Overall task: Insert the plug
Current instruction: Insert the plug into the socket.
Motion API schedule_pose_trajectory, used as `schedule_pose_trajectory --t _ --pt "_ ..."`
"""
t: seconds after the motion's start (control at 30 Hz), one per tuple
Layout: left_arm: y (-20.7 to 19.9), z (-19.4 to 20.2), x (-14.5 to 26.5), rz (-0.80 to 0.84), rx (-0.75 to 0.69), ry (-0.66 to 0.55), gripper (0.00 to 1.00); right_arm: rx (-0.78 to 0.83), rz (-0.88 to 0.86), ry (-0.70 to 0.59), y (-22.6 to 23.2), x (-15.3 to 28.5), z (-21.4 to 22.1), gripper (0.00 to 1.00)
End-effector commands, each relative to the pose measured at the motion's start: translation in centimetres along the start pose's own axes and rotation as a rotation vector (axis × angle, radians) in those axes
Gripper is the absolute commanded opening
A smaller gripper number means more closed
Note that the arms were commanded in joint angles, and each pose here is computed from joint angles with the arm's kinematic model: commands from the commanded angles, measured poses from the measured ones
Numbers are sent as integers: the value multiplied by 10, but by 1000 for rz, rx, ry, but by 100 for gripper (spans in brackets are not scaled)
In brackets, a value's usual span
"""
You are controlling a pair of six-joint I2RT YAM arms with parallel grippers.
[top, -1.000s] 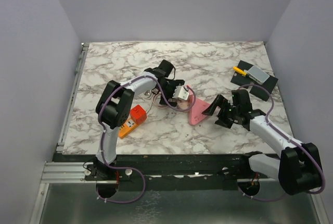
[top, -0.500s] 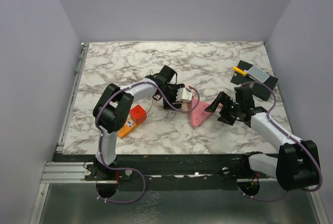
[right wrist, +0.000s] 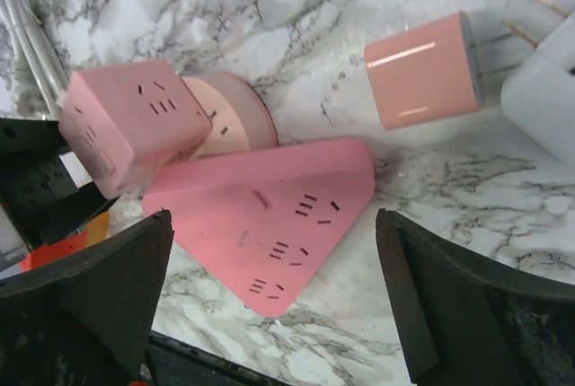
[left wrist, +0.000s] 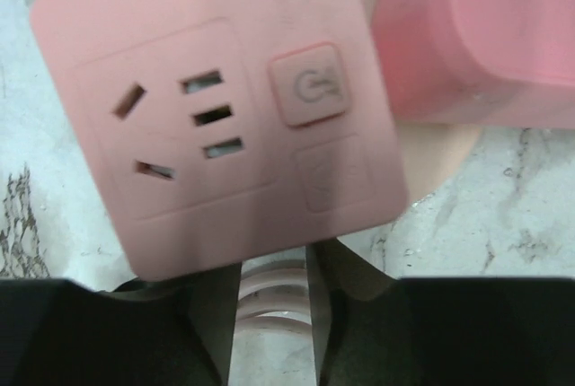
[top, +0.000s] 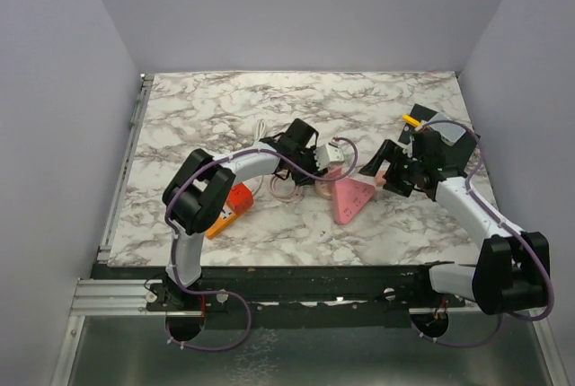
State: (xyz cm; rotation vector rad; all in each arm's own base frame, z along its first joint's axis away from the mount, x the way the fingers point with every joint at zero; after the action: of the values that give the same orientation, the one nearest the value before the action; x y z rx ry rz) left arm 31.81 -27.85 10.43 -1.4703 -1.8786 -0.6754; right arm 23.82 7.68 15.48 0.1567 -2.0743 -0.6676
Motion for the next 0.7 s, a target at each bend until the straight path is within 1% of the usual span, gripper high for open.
schedule_pose_trajectory --t 0.0,0.03,0.17,0.23,0.3,0.4,0.57,0.67 --pt "-3 3 8 -82 133 30 30 27 67 3 -3 3 -7 100" --pt "-6 4 11 -86 138 32 26 24 69 7 -3 3 -6 100" --pt "-15 13 21 -103 156 51 18 -1 41 37 -5 0 3 100" --pt "-18 17 26 -120 175 61 10 -11 19 55 -5 -1 8 100" --pt "-22 21 30 -128 201 69 6 -24 1 61 -6 0 13 100" --pt "-29 25 38 -150 266 71 5 -32 -12 67 -8 2 19 100" --pt "-44 26 41 -122 306 62 6 -12 -26 88 -8 2 22 100" --pt "-53 20 44 -119 321 45 9 -11 -27 95 -8 2 23 100"
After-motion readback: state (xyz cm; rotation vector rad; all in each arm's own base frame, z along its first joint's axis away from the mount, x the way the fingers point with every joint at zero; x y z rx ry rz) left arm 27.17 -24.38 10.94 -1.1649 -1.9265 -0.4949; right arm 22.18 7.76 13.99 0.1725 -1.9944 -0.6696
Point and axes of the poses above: each gripper's point midway between its finger pads, its own x axis back along the fingers, its own y axis along the line the jaws close on, z = x × y, the point moved 9 cm from there along x, back along the fingers, and after that the axes turned 6 degrees about x, right-handed, at the moved point
